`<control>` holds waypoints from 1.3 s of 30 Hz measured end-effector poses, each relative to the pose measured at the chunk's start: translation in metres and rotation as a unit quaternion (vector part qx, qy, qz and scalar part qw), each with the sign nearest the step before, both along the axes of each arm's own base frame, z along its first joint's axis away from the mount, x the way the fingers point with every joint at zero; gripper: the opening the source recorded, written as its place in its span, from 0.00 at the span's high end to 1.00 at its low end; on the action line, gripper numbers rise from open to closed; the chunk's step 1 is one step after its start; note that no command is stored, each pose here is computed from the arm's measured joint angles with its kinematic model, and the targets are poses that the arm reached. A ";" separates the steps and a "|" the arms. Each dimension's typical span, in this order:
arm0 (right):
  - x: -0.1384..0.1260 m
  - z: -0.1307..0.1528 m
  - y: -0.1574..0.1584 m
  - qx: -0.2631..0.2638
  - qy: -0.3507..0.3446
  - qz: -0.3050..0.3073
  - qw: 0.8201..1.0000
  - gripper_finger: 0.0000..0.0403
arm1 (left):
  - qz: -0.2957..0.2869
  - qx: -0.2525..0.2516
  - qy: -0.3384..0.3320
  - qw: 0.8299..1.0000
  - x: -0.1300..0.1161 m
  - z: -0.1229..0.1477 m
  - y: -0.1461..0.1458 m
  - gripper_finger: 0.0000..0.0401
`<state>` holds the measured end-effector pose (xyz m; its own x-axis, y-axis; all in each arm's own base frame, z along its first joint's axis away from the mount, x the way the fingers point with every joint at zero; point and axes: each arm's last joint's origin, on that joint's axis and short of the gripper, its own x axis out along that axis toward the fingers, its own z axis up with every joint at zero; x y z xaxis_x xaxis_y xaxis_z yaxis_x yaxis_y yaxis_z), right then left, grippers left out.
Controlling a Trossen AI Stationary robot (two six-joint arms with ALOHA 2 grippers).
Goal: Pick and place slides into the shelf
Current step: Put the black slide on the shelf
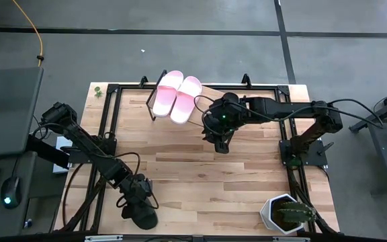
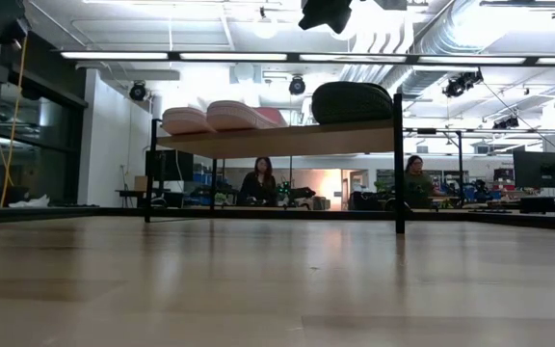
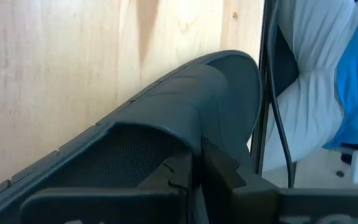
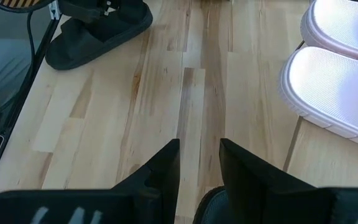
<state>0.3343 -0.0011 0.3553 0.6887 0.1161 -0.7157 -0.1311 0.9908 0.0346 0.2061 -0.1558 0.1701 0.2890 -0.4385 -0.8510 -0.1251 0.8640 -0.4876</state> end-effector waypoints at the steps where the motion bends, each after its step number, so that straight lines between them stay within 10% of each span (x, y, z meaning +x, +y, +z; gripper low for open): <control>1: 0.000 0.000 0.000 -0.002 0.000 0.002 1.000 0.74 | -0.006 0.002 0.001 1.000 0.000 0.001 0.000 0.97; 17: 0.000 0.000 0.000 0.000 0.000 -0.001 1.000 0.74 | -0.086 0.123 0.060 0.987 0.014 0.065 0.024 0.99; 39: 0.007 0.007 -0.002 0.013 -0.047 -0.061 0.997 0.79 | -0.158 0.209 -0.041 0.964 0.022 0.167 0.035 0.99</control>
<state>0.3412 -0.0027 0.3626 0.7633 0.0451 -0.6445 -0.0142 0.9985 0.0530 0.2277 -0.1210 0.3368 0.2721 -0.1390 -0.9522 0.2001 0.9761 -0.0853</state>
